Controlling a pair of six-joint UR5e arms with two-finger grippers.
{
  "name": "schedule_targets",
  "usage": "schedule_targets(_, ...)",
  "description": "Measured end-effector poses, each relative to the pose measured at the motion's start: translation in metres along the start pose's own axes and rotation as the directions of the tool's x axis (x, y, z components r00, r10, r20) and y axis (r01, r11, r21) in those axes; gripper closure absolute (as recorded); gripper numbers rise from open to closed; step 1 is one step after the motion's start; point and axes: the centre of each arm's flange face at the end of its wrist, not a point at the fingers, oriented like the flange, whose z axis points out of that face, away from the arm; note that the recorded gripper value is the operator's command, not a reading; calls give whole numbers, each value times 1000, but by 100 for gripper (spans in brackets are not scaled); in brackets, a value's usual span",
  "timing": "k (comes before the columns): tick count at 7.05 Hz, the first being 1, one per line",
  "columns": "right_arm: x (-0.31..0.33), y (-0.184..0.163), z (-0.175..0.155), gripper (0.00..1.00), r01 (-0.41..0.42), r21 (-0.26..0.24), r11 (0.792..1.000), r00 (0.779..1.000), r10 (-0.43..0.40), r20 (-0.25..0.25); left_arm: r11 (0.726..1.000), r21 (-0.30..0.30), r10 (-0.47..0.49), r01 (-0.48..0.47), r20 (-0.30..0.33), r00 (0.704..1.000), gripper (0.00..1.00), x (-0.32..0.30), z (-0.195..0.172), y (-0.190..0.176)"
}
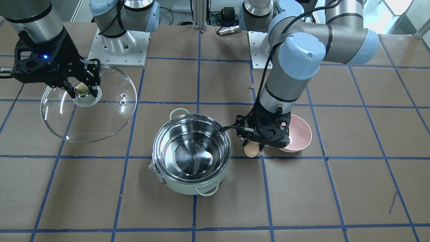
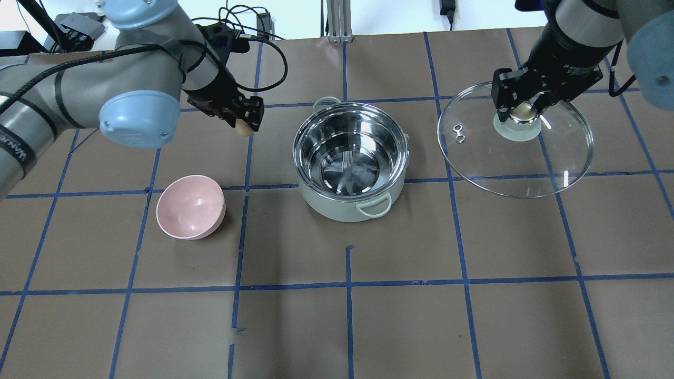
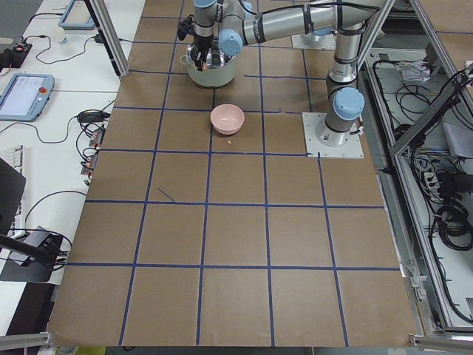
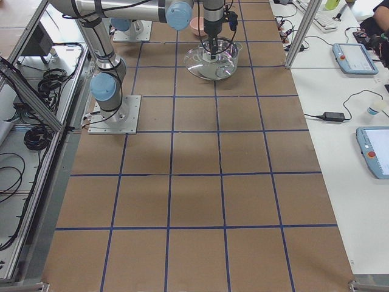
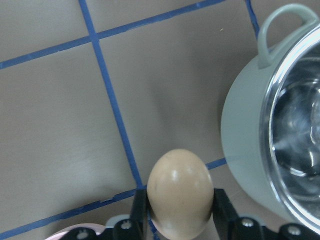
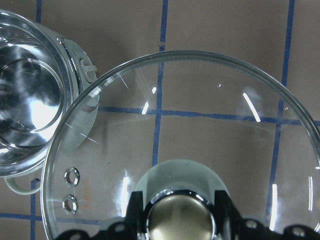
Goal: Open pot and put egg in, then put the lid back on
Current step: 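Lift the egg with the left gripper and carry it over the pot, then lower the egg into the steel pot and open the left gripper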
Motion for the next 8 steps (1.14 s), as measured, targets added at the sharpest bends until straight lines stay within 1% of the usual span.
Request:
schedule_targets(1,0,0,0,77,0,-1,1000,1000,0,0,1000,4,-21,21,37,999,76,31,7,-4)
schedule_targets(2,0,0,0,77,0,-1,1000,1000,0,0,999,18,-34,33,60,998,76,54,16,-7)
schedule_targets(4,0,0,0,77,0,-1,1000,1000,0,0,998,33,-50,47,83,995,76,87,29,-4)
schedule_targets(6,0,0,0,77,0,-1,1000,1000,0,0,997,36,-74,70,121,990,76,110,37,5)
schedule_targets(8,0,0,1,77,0,-1,1000,1000,0,0,997,24,-81,79,135,987,76,122,55,10)
